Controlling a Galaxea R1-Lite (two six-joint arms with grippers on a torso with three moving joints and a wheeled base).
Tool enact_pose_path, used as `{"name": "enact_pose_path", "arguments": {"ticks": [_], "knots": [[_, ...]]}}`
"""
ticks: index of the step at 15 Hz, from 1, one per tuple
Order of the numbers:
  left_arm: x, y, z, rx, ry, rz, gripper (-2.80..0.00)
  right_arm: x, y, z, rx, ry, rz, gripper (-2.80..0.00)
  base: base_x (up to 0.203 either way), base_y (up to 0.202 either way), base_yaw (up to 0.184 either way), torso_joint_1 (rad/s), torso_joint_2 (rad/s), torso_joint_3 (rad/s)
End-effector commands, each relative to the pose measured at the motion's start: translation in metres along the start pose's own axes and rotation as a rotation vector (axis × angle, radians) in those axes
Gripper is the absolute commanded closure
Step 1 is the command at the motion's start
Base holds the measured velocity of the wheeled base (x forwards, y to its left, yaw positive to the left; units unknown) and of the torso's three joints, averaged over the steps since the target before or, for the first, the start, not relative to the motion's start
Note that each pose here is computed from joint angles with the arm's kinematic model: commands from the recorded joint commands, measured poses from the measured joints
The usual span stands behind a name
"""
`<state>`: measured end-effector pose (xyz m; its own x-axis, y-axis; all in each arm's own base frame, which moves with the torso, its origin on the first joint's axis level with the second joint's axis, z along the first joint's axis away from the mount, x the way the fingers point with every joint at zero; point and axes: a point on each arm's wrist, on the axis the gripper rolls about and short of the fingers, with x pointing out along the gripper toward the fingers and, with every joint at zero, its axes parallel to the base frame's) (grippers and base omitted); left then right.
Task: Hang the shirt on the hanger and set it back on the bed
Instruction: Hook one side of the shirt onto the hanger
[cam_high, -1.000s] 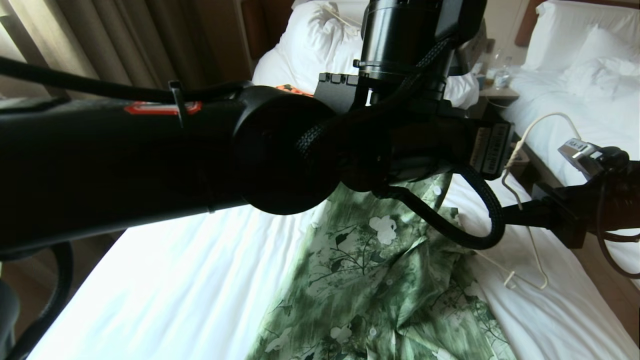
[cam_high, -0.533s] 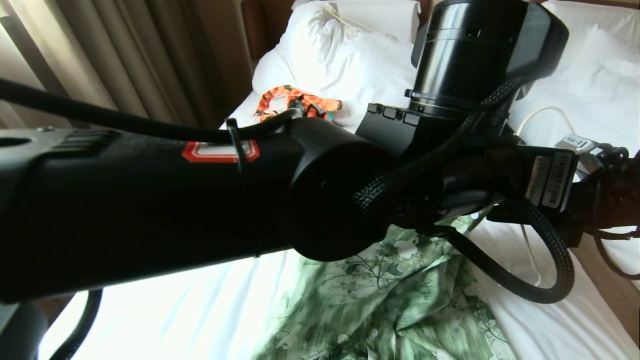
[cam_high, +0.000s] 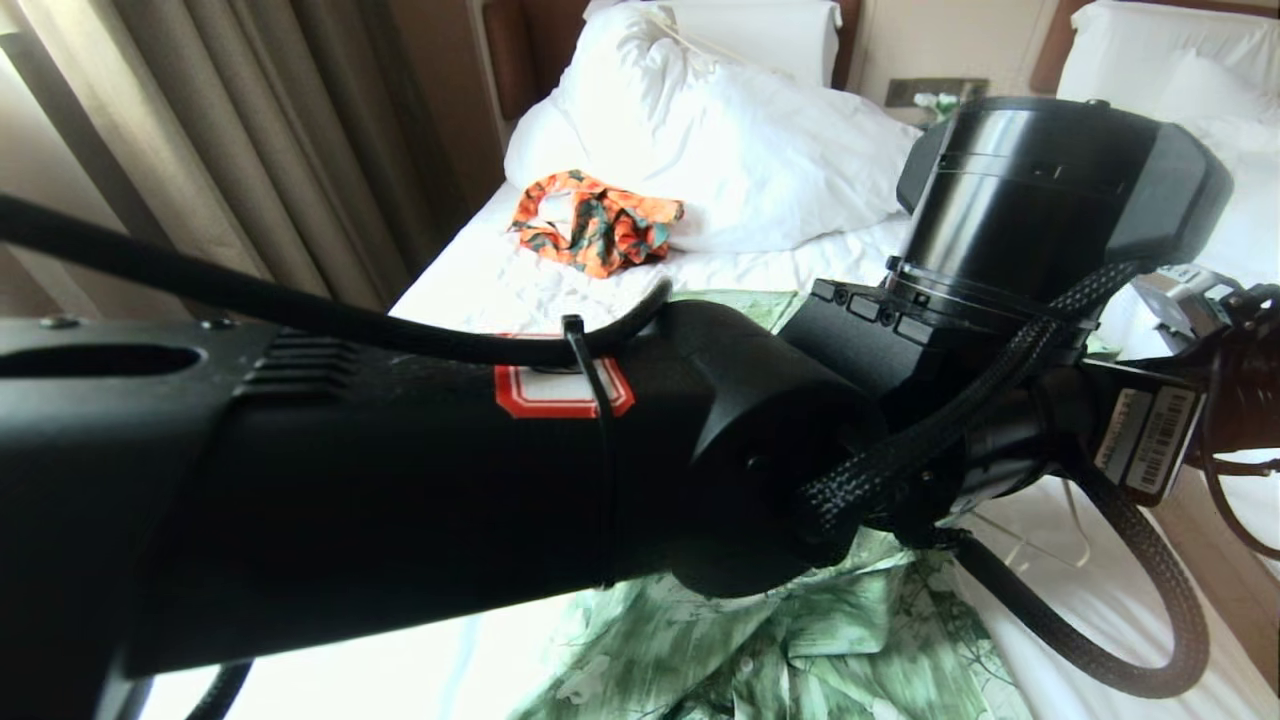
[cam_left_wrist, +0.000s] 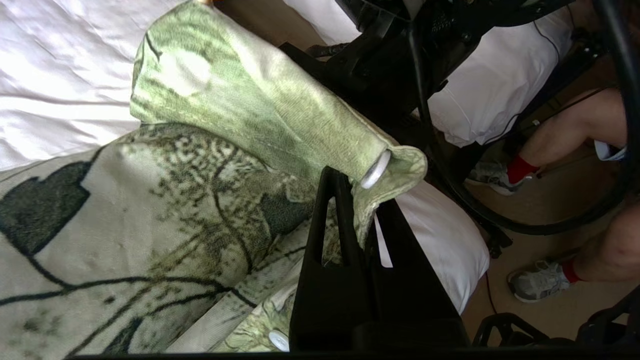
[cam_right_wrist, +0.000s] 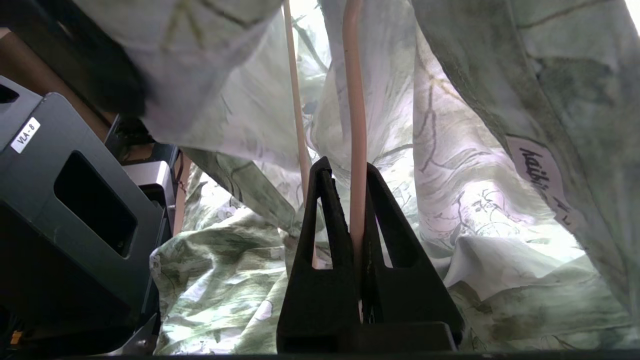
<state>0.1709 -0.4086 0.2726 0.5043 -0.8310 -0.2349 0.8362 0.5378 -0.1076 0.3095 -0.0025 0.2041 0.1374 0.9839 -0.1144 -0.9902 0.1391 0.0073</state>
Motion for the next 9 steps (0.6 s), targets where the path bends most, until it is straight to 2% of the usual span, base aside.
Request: {"name": "enact_pose_path", "arguments": {"ticks": [1, 2, 3, 7, 9], "knots": [[0.000, 0.001, 0.000, 0.009, -0.002, 0.020, 0.00, 0.000, 0.003, 0.003, -0.011, -0.008, 0.004, 0.00, 0.000, 0.000, 0.000, 0.000, 0.00, 0.000], [-0.004, 0.001, 0.004, 0.030, -0.013, 0.023, 0.00, 0.000, 0.003, 0.004, -0.014, -0.008, 0.004, 0.00, 0.000, 0.000, 0.000, 0.000, 0.00, 0.000], [-0.007, 0.001, 0.007, 0.035, -0.019, 0.022, -2.80, -0.001, 0.004, 0.004, -0.014, -0.008, 0.002, 0.00, 0.000, 0.000, 0.000, 0.000, 0.00, 0.000], [-0.020, 0.001, 0.016, 0.026, -0.037, 0.042, -2.80, -0.001, 0.003, 0.007, -0.026, -0.009, 0.001, 0.00, 0.000, 0.000, 0.000, 0.000, 0.00, 0.000], [-0.026, -0.002, 0.013, 0.030, -0.013, 0.036, -2.80, -0.002, 0.002, 0.009, -0.038, -0.011, 0.000, 0.00, 0.000, 0.000, 0.000, 0.000, 0.00, 0.000]]}}
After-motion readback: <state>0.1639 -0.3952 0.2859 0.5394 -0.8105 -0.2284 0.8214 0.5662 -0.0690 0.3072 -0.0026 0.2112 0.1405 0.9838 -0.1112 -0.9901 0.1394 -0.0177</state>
